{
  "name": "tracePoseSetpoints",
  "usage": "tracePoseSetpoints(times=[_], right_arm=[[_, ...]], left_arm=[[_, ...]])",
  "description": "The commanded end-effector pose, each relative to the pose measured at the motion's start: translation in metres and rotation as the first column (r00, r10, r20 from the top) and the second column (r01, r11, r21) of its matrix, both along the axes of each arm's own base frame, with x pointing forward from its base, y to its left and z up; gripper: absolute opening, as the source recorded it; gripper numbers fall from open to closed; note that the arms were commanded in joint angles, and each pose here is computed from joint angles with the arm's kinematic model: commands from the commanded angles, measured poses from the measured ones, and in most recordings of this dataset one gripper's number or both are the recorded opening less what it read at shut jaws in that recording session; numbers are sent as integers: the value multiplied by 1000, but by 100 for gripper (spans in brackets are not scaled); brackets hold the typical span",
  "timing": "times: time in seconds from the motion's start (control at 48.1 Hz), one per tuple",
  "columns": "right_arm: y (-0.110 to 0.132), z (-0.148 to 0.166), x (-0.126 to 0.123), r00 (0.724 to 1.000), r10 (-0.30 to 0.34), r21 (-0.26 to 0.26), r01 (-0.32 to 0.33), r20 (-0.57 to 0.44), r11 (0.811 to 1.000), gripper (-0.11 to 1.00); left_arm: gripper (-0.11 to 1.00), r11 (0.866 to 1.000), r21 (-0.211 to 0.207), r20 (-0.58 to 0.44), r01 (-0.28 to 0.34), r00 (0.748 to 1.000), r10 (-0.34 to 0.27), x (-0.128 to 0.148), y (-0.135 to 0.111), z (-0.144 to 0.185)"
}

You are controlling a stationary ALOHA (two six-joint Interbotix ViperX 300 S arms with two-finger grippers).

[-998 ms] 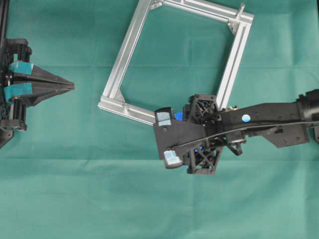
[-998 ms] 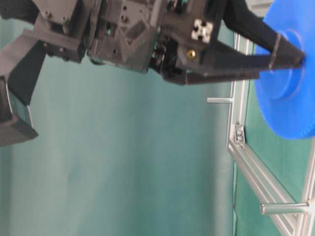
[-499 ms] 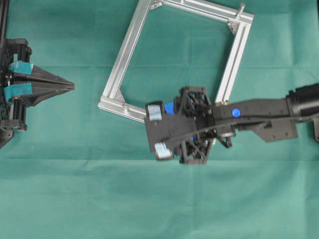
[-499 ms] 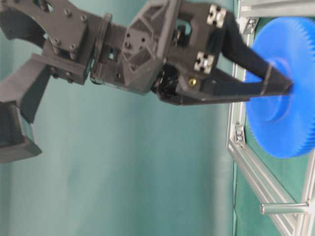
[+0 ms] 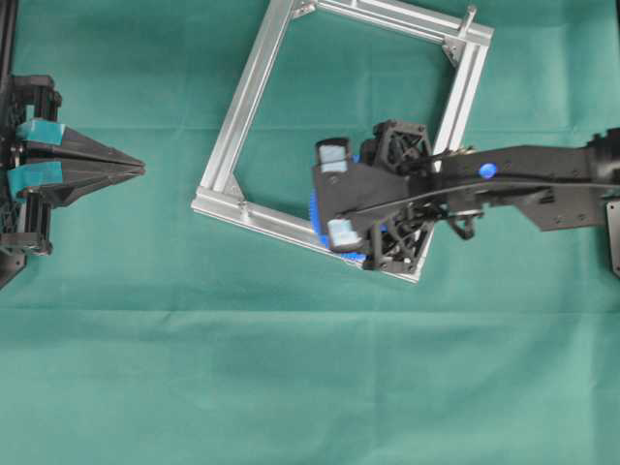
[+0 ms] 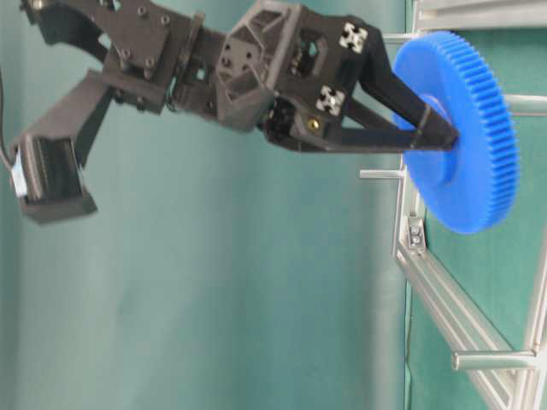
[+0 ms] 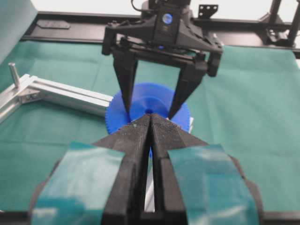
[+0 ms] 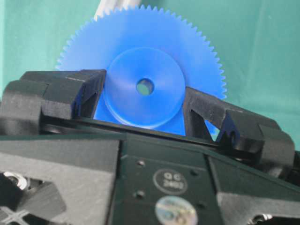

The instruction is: Find the location of the shaft and insert the gear.

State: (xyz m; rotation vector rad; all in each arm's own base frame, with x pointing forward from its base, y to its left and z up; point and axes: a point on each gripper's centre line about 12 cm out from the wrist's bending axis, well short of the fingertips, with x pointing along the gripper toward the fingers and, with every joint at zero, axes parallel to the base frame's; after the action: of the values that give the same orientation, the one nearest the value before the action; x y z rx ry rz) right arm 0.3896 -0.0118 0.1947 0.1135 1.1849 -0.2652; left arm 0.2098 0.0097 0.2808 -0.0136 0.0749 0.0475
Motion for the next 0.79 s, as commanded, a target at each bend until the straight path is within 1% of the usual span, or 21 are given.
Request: tracePoseSetpoints(times=[0.0, 0.125, 0.395, 0.499, 0.603, 0.769], right_arm=[[-3, 12, -8, 999, 0, -2, 0, 53, 1000, 69], [-4, 9, -17, 998, -14, 7, 14, 65, 1000, 69], [-5, 6, -37, 994, -88, 43, 86, 65, 995, 69], [-1, 5, -41, 991, -113, 60, 109, 65, 992, 69], [9, 5, -41, 991, -112, 74, 106, 74, 992, 69], [31, 6, -35, 992, -64, 90, 54, 105, 994, 69]], left_arm=[[2, 1000, -1, 14, -2, 1000, 2, 2, 0, 5], [2, 1000, -1, 17, -2, 1000, 2, 1, 0, 5], [2, 1000, -1, 15, -2, 1000, 2, 1, 0, 5], [2, 1000, -1, 15, -4, 1000, 4, 1, 1, 5], [2, 1000, -1, 14, -2, 1000, 2, 1, 0, 5], [2, 1000, 2, 14, -2, 1000, 2, 1, 0, 5]])
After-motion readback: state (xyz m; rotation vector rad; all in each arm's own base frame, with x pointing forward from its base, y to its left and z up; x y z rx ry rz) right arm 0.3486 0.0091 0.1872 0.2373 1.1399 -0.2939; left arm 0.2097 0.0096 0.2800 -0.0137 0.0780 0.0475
